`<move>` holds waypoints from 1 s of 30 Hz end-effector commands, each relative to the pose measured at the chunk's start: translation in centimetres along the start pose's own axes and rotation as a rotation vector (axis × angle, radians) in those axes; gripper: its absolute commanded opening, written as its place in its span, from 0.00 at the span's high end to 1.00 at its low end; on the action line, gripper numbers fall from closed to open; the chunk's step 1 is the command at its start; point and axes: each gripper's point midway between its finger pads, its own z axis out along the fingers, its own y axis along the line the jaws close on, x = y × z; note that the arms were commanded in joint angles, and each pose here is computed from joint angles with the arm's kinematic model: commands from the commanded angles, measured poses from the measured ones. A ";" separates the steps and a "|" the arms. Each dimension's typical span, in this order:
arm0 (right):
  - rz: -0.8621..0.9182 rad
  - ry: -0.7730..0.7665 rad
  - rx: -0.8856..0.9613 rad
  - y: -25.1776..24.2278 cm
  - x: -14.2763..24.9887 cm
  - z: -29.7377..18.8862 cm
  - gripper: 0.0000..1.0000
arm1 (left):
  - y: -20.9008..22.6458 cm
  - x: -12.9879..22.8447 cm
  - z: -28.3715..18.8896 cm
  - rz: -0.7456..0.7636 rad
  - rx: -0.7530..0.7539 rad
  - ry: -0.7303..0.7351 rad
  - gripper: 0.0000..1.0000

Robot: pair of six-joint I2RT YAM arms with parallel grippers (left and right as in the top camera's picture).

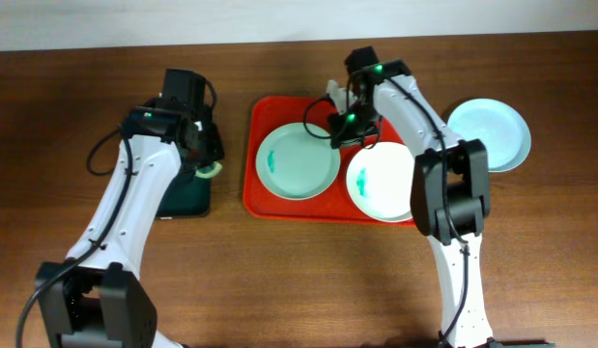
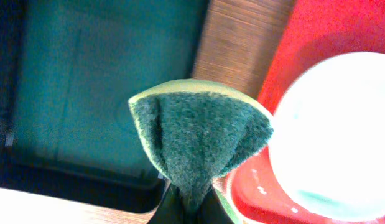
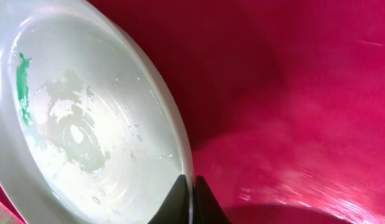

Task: Clean dirty plates on tray and stack at the side

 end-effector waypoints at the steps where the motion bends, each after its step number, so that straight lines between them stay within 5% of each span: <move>1: -0.026 0.038 0.026 -0.2 1.1 1.6 0.93 | -3.2 1.0 -0.8 0.080 0.082 0.005 1.00; 2: -0.016 0.045 0.035 -0.6 1.4 2.0 0.82 | -4.1 1.2 -0.9 0.099 0.094 -0.002 1.00; 5: -0.011 0.056 0.034 -0.7 1.8 2.3 0.71 | -6.6 1.4 -1.1 0.142 0.145 -0.024 1.00; 10: 0.044 0.077 0.034 -0.8 2.6 3.0 0.95 | -12.3 3.7 4.5 0.214 0.257 0.071 1.00; 17: 0.091 0.051 0.037 -0.7 1.9 3.1 0.96 | -15.9 6.2 13.7 0.227 0.288 0.144 1.00; 23: 0.094 0.063 0.072 -1.4 2.3 3.3 0.96 | -5.7 2.1 15.1 0.259 -0.322 -0.082 1.00; 25: 0.096 0.073 0.094 -1.8 2.7 3.6 0.96 | -4.3 0.9 14.1 0.267 -0.421 -0.136 1.00; 28: 0.097 0.075 0.100 -2.2 3.1 4.4 0.96 | -6.5 -0.9 12.0 0.261 -0.345 -0.141 1.00; 30: 0.096 0.073 0.100 -2.4 3.2 4.7 0.96 | -12.1 0.5 11.3 0.243 -0.025 -0.021 1.00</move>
